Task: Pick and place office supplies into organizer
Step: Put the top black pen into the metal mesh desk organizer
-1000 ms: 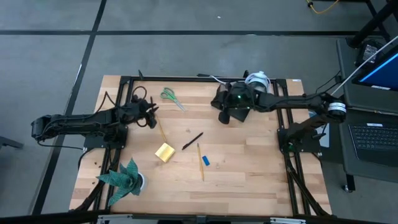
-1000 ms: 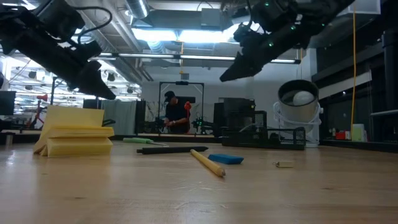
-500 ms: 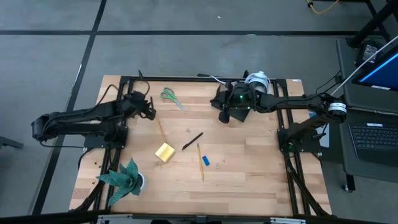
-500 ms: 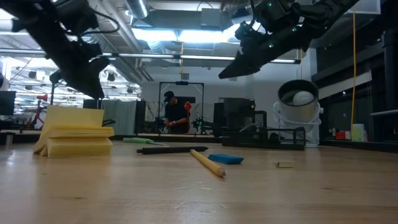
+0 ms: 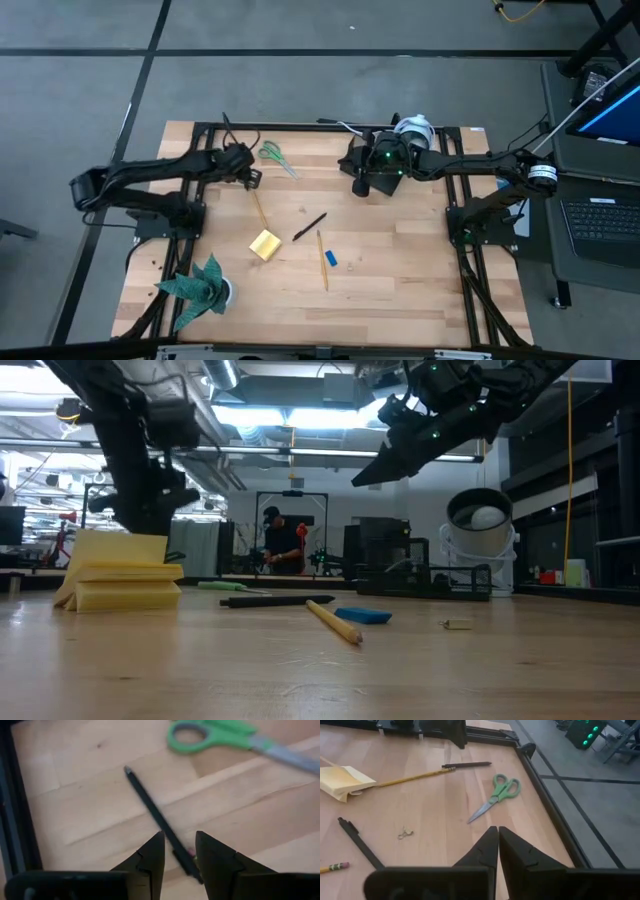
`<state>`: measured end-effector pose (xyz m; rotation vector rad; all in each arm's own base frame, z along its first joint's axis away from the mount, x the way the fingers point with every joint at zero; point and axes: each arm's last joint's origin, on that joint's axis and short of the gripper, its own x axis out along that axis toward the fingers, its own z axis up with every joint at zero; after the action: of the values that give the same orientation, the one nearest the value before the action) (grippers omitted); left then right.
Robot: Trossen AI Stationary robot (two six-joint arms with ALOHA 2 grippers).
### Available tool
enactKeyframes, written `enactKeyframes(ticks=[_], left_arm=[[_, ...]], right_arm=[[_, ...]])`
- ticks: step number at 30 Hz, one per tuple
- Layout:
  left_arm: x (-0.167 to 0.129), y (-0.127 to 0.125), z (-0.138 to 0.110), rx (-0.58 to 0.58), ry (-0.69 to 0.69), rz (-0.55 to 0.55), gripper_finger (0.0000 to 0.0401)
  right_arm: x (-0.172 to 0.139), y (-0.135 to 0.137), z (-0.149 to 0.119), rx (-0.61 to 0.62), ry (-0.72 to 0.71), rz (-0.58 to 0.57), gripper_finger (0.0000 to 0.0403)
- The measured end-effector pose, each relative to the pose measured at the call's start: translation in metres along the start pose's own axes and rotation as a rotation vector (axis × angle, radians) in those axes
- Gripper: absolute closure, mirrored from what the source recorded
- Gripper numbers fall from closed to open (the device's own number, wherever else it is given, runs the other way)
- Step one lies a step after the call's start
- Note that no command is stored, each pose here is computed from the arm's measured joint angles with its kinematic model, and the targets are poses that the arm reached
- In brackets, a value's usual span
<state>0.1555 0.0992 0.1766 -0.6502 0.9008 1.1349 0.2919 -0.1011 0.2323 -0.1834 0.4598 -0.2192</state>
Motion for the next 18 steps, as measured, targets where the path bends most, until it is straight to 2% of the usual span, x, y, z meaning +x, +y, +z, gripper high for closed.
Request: enactKeyframes(ticks=[12, 18], left_arm=[[0.037, 0.003, 0.002, -0.1, 0.12, 0.122, 0.0289], [0.048, 0.0, 0.009, -0.134, 0.118, 0.035, 0.0289]], right_arm=[[0.0, 0.001, -0.005, 0.002, 0.052, 0.015, 0.039], [0.0, 0.002, -0.005, 0.002, 0.053, 0.015, 0.038]])
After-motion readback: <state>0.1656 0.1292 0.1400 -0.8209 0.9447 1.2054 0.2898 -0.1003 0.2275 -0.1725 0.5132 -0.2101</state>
